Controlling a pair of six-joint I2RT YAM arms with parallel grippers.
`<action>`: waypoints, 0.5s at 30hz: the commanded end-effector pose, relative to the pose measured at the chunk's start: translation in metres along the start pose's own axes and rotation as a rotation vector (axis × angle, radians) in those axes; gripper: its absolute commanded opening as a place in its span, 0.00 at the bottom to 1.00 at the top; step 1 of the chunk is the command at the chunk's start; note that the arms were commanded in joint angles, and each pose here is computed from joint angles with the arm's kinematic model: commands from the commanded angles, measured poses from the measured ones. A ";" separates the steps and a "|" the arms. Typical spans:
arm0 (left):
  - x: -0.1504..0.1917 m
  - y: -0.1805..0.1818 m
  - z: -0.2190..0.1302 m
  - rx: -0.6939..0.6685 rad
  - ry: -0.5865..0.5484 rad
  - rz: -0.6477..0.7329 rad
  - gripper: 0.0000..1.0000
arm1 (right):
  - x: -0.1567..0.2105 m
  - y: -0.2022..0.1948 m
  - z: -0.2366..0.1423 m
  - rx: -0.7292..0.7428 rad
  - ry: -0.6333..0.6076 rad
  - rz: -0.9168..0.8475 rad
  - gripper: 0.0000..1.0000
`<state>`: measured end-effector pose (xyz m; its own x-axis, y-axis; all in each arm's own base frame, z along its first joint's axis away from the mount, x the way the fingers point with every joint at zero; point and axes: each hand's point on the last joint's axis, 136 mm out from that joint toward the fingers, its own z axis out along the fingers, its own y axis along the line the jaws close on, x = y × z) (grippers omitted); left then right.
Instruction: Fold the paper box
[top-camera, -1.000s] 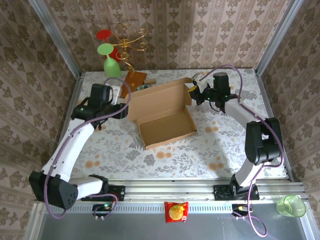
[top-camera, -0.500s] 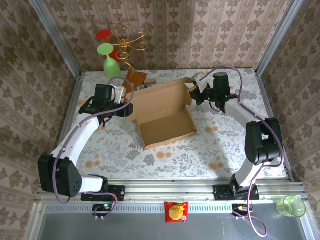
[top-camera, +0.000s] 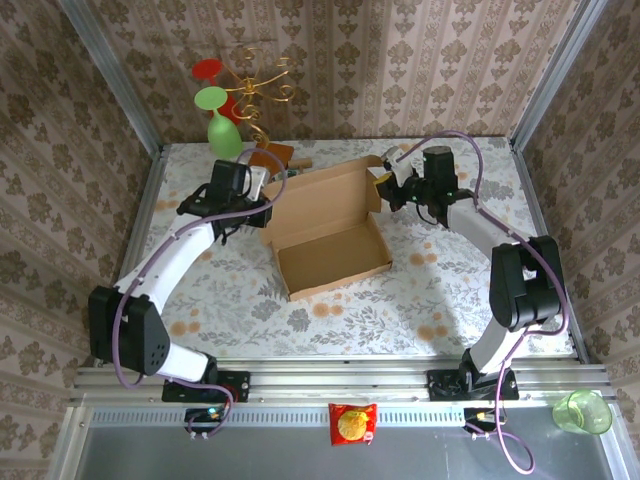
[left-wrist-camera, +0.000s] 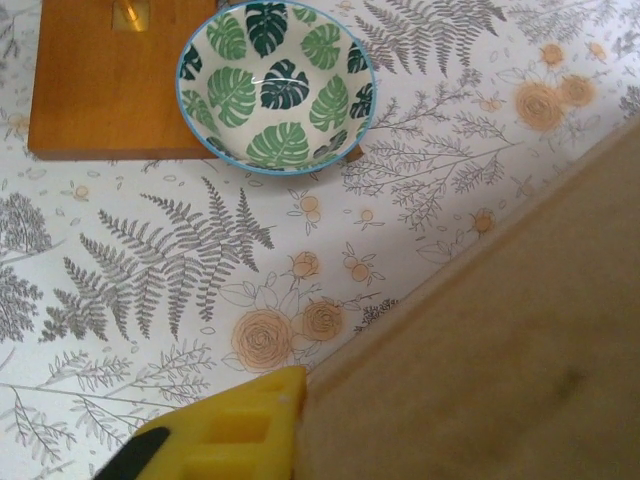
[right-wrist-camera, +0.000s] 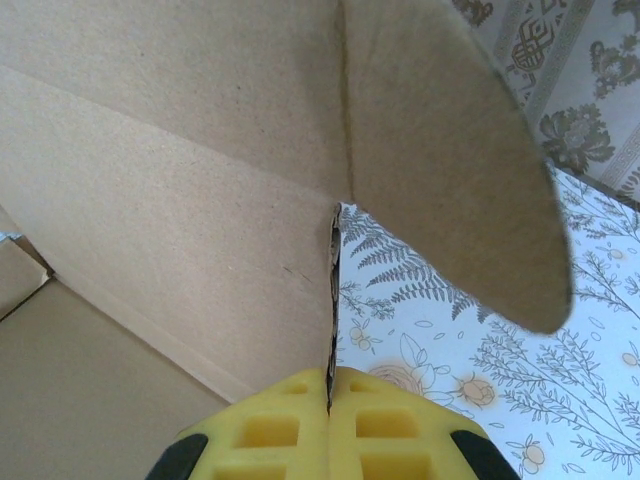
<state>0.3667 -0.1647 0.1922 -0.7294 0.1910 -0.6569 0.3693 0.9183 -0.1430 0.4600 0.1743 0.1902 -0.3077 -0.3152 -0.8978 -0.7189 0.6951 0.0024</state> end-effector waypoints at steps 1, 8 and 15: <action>-0.010 0.003 -0.004 -0.049 -0.016 -0.044 0.15 | -0.010 0.005 -0.006 0.037 -0.025 0.016 0.00; -0.010 0.002 0.000 -0.080 -0.006 -0.090 0.05 | -0.016 -0.001 -0.011 0.122 -0.054 0.096 0.00; -0.033 0.000 -0.004 -0.116 -0.078 -0.134 0.00 | -0.031 0.003 -0.016 0.200 -0.119 0.170 0.00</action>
<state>0.3746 -0.1685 0.1967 -0.7527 0.1015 -0.6505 0.2544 0.9561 -0.1452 0.4569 0.1731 0.1970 -0.3858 -0.1916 -0.9025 -0.5688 0.8195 0.0692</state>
